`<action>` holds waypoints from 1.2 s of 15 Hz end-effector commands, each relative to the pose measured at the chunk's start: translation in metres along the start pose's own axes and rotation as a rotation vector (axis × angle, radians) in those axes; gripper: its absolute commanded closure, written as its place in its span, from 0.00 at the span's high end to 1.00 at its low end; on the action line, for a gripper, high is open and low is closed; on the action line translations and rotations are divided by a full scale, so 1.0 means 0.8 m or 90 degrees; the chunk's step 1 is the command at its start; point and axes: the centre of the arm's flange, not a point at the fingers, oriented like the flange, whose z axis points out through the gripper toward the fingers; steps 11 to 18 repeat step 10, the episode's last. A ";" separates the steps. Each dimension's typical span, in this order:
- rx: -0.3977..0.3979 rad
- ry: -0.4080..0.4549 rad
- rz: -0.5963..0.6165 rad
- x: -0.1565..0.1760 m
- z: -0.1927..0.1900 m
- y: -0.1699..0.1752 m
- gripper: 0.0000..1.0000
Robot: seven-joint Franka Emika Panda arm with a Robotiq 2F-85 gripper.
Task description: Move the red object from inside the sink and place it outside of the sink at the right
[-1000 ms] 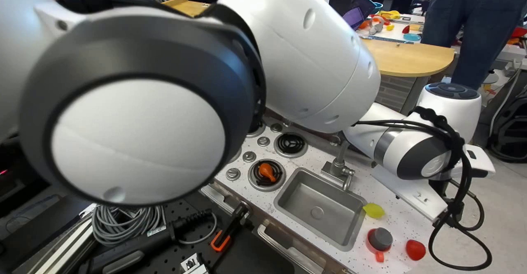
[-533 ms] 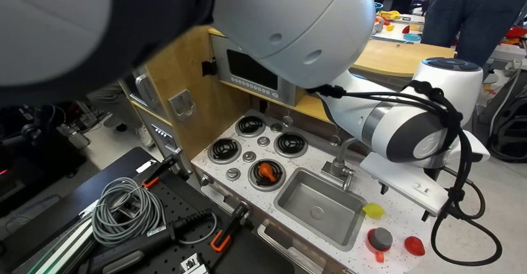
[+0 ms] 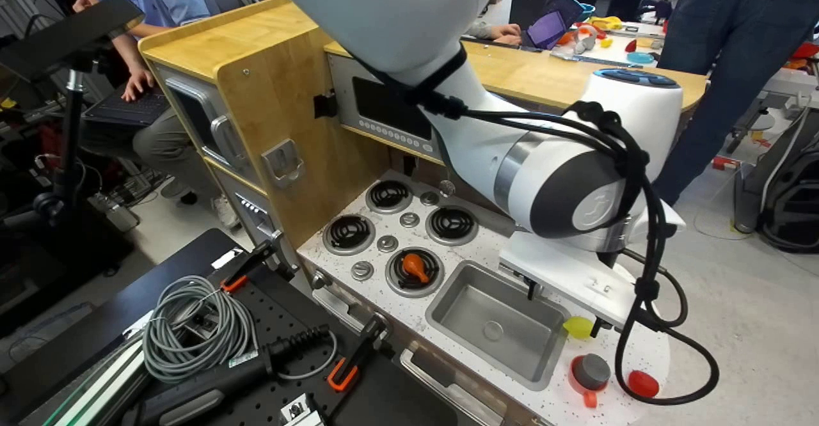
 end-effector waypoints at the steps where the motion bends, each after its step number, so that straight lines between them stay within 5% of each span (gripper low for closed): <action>1: 0.027 -0.023 -0.024 -0.056 -0.009 -0.038 1.00; 2: 0.011 -0.013 -0.012 -0.020 0.000 -0.020 1.00; 18: 0.014 -0.016 -0.012 -0.023 0.002 -0.022 1.00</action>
